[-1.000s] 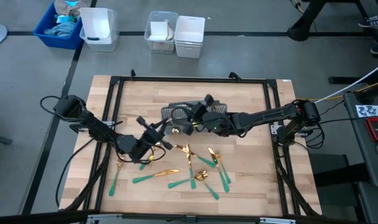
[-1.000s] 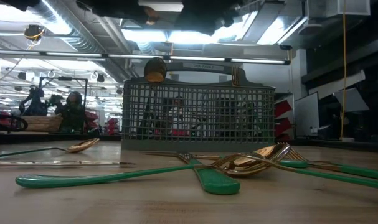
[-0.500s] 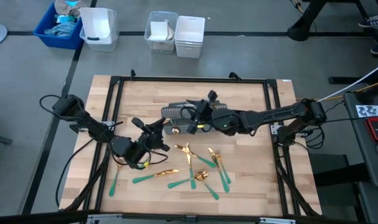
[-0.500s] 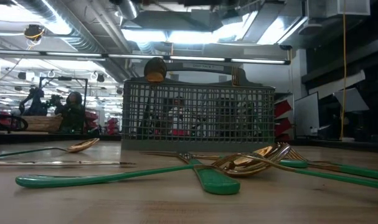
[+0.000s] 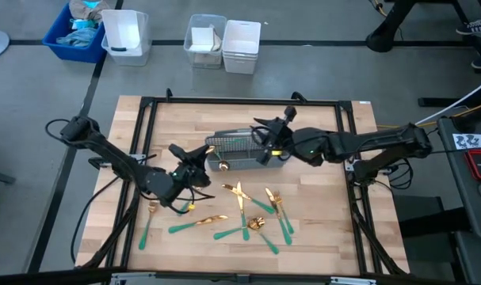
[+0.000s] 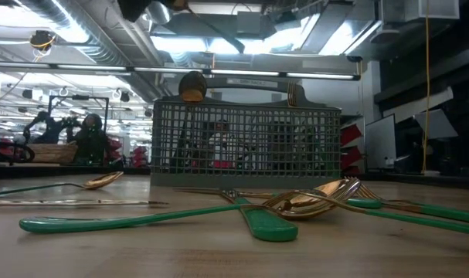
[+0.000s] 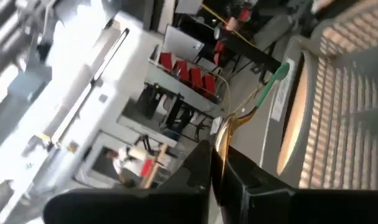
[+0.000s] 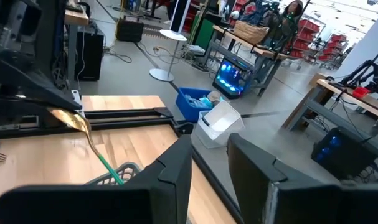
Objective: Sort silverware
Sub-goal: Put the green spoon in the gray silverware basket
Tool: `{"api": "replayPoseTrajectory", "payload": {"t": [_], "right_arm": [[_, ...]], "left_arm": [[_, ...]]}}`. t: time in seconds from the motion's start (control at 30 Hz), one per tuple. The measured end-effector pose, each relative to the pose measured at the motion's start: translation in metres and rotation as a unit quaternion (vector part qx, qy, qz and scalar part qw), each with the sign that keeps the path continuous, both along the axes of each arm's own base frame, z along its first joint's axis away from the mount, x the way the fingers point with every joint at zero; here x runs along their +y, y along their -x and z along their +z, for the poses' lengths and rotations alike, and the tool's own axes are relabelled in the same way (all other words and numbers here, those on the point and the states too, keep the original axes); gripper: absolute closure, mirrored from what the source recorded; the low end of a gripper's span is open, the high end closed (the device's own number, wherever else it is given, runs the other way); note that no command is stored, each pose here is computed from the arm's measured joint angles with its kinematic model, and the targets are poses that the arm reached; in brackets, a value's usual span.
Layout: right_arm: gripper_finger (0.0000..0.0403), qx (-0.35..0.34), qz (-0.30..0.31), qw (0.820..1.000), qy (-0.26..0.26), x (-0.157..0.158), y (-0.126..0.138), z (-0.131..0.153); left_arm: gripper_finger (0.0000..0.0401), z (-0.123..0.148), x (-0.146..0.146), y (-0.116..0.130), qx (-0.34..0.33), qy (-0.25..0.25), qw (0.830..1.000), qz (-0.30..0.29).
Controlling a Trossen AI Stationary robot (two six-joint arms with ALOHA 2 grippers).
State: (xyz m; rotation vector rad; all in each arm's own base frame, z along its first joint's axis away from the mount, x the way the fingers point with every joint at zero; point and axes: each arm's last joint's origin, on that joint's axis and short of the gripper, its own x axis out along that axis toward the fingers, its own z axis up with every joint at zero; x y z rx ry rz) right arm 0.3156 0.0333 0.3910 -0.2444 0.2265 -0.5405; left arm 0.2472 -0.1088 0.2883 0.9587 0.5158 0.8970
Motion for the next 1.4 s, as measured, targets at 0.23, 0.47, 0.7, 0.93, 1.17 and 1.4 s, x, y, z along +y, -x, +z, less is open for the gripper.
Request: {"api": "replayPoseTrajectory", "payload": {"t": [0.23, 0.47, 0.7, 0.93, 1.17, 1.4], "right_arm": [[0.0298, 0.003, 0.023, 1.0, -0.001, 0.01, 0.011, 0.006], [0.0298, 0.035, 0.066, 0.997, -0.008, 0.016, 0.011, -0.001], [0.0298, 0.055, 0.126, 0.988, -0.064, 0.019, 0.012, -0.008], [0.0298, 0.105, 0.169, 0.972, -0.125, 0.022, 0.015, -0.019], [0.0298, 0.122, 0.161, 0.967, -0.153, 0.022, 0.018, -0.024], [0.0298, 0.126, 0.161, 0.967, -0.152, 0.022, 0.018, -0.025]], "left_arm": [[0.0399, 0.009, 0.013, 0.019, 0.072, -0.04, 0.997, -0.009], [0.0398, 0.016, 0.026, 0.043, 0.128, -0.069, 0.989, -0.028], [0.0397, 0.01, 0.028, 0.05, 0.173, -0.066, 0.975, -0.123], [0.0398, -0.006, 0.033, 0.058, 0.246, -0.079, 0.959, -0.117], [0.0398, -0.015, 0.036, 0.063, 0.267, -0.06, 0.954, -0.122], [0.0395, -0.023, 0.037, 0.068, 0.307, -0.031, 0.938, -0.16]]}}
